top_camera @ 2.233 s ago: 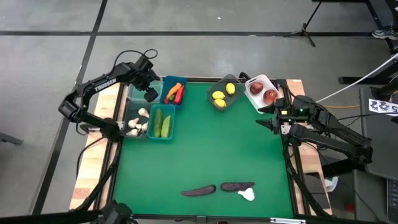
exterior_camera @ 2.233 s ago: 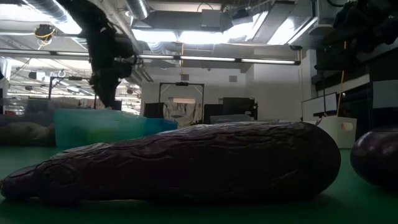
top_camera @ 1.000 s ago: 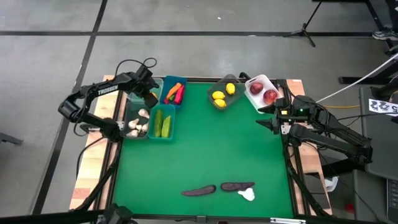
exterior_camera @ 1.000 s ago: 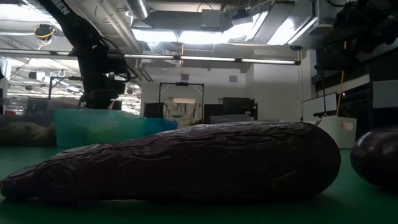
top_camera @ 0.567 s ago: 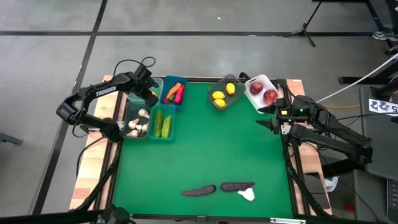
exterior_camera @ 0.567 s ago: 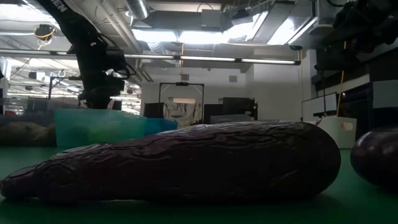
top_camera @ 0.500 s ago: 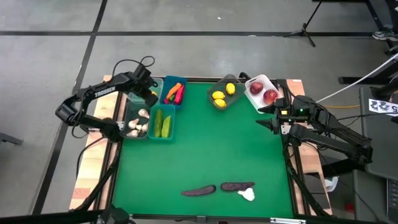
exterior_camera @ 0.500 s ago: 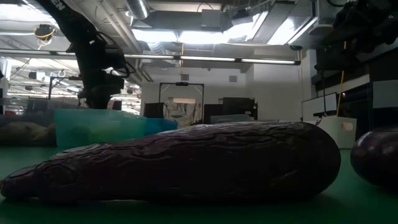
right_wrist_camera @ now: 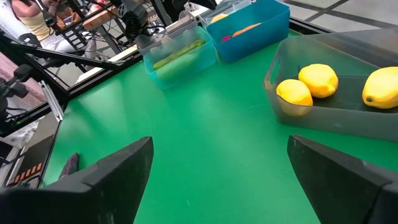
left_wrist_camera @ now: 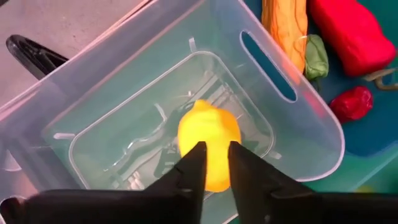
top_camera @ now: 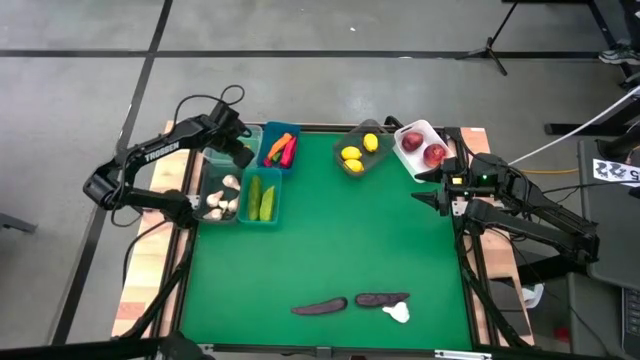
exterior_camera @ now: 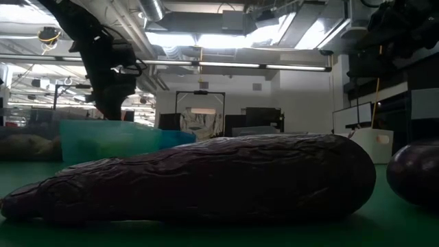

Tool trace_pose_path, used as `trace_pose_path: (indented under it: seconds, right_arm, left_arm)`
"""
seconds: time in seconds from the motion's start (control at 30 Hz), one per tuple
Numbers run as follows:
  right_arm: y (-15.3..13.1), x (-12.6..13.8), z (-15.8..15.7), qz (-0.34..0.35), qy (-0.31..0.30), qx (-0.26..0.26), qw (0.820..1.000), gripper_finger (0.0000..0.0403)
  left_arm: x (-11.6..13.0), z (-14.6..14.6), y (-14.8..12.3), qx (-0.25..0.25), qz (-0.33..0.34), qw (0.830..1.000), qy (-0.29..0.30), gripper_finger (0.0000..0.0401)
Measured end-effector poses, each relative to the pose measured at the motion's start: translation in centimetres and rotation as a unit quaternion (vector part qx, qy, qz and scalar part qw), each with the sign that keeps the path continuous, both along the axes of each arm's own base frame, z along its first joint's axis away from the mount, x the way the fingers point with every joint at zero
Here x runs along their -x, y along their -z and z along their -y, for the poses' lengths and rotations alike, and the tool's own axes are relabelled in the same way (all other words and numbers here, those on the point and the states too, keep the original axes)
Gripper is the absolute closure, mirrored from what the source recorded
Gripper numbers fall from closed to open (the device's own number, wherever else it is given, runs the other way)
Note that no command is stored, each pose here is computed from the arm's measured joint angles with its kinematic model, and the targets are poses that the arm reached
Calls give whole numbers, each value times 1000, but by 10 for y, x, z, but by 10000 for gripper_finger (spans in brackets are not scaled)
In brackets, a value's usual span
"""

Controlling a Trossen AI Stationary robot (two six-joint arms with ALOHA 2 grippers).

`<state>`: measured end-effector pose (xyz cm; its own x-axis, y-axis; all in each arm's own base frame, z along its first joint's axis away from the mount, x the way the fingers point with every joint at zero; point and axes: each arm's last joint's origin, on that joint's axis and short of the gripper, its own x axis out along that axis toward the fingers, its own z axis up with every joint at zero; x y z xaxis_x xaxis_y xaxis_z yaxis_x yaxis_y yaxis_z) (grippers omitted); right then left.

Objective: Sort produce into baskets
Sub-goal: Put the yellow lemon into the right black bin

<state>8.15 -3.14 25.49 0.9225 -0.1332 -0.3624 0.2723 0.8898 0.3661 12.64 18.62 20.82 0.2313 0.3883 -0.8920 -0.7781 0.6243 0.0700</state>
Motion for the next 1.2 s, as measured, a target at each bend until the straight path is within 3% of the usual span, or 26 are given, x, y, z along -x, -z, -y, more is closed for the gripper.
trace_pose_path:
  seconds: [0.33,0.6,0.73,0.97,1.2]
  right_arm:
    - [0,0,0,0,0,0,1000,33]
    - [0,0,0,0,0,0,1000,33]
    - [0,0,0,0,0,0,1000,33]
    - [0,0,0,0,1,1,1000,33]
    - [0,0,0,0,1,1,1000,33]
  left_arm:
    - [-8,4,0,-8,-7,1000,21,190]
    - [-8,3,15,33,-48,998,5,91]
    - [-10,-1,22,42,-60,997,-12,73]
    - [-16,-8,32,43,-58,997,-15,76]
    - [-18,-11,47,76,-70,994,-17,77]
